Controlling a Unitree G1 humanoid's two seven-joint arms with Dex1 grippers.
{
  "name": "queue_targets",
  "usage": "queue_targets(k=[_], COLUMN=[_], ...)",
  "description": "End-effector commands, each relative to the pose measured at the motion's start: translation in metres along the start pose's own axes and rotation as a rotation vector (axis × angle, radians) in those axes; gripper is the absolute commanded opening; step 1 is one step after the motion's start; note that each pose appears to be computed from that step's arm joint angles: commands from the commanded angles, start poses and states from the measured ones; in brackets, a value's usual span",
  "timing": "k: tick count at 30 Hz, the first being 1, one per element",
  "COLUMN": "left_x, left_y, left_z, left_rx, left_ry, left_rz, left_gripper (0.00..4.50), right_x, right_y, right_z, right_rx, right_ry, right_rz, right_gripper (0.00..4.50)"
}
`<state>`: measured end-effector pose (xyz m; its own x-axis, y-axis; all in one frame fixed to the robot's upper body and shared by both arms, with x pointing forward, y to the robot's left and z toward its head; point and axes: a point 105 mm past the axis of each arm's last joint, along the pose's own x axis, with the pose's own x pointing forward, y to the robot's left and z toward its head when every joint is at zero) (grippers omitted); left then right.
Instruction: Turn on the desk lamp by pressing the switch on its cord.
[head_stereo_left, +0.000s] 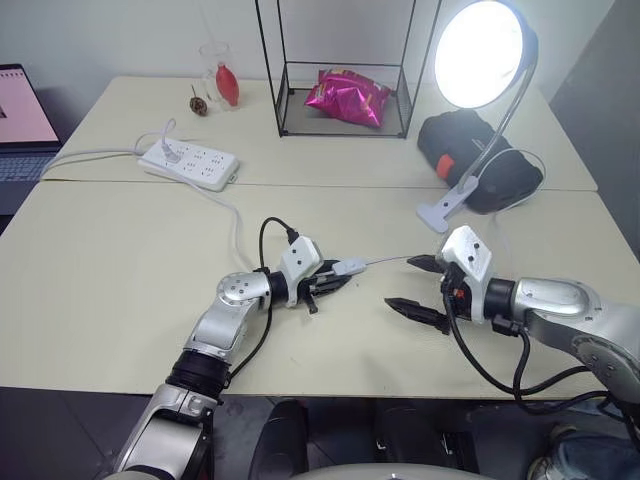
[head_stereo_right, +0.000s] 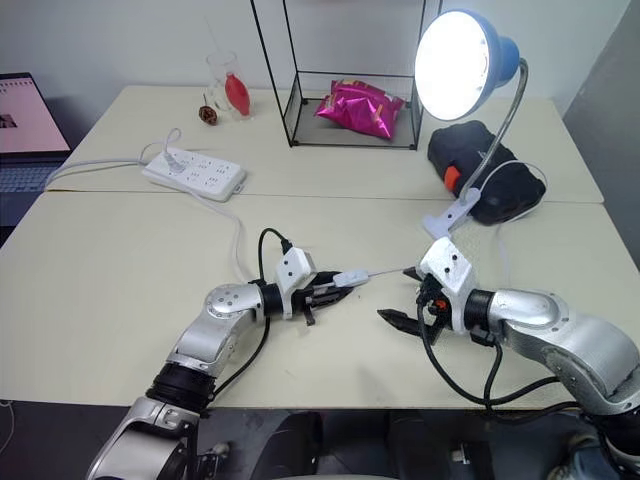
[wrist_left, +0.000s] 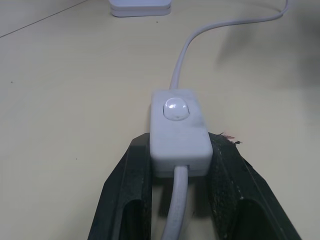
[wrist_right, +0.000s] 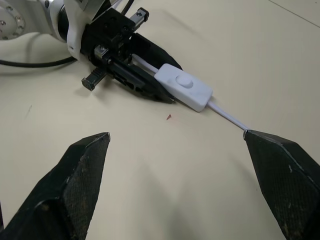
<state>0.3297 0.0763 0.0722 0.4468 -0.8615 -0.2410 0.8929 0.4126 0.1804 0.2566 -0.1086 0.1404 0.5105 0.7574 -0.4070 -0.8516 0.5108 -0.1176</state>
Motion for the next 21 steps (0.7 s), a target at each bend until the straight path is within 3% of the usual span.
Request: queue_targets(k=[1, 4, 5, 6, 15, 19, 21], left_x=[-0.004, -0.004, -0.004, -0.005, -0.009, -0.020, -0.029], left_y=[-0.003, -0.003, -0.003, -0.003, 0.001, 0.008, 0.010], left_z=[-0.015, -0.016, -0.016, -0.016, -0.014, 0.005, 0.019], left_rx=[0.016, 0.018, 0.018, 0.017, 0.033, 0.052, 0.062], left_ry=[0.072, 0.075, 0.075, 0.075, 0.069, 0.012, -0.019], left_rz=[-0.022, -0.026, -0.027, -0.028, -0.012, 0.034, 0.052], left_gripper=[1.10, 1.10, 1.80, 1.83, 3.58, 4.24, 4.24], right_x=[-0.004, -0.006, -0.006, -0.007, -0.009, -0.012, -0.013], right_y=[0.009, 0.010, 0.010, 0.010, 0.004, 0.000, -0.002], right_z=[0.013, 0.014, 0.014, 0.014, 0.014, 0.017, 0.019], right_rx=[-0.073, -0.099, -0.103, -0.107, -0.137, -0.161, -0.177], right_ry=[-0.061, -0.068, -0.068, -0.067, -0.070, -0.084, -0.095], right_rz=[0.062, 0.078, 0.079, 0.079, 0.077, 0.079, 0.080], right_gripper=[4.50, 4.50, 4.50, 4.50, 4.50, 4.50, 4.50])
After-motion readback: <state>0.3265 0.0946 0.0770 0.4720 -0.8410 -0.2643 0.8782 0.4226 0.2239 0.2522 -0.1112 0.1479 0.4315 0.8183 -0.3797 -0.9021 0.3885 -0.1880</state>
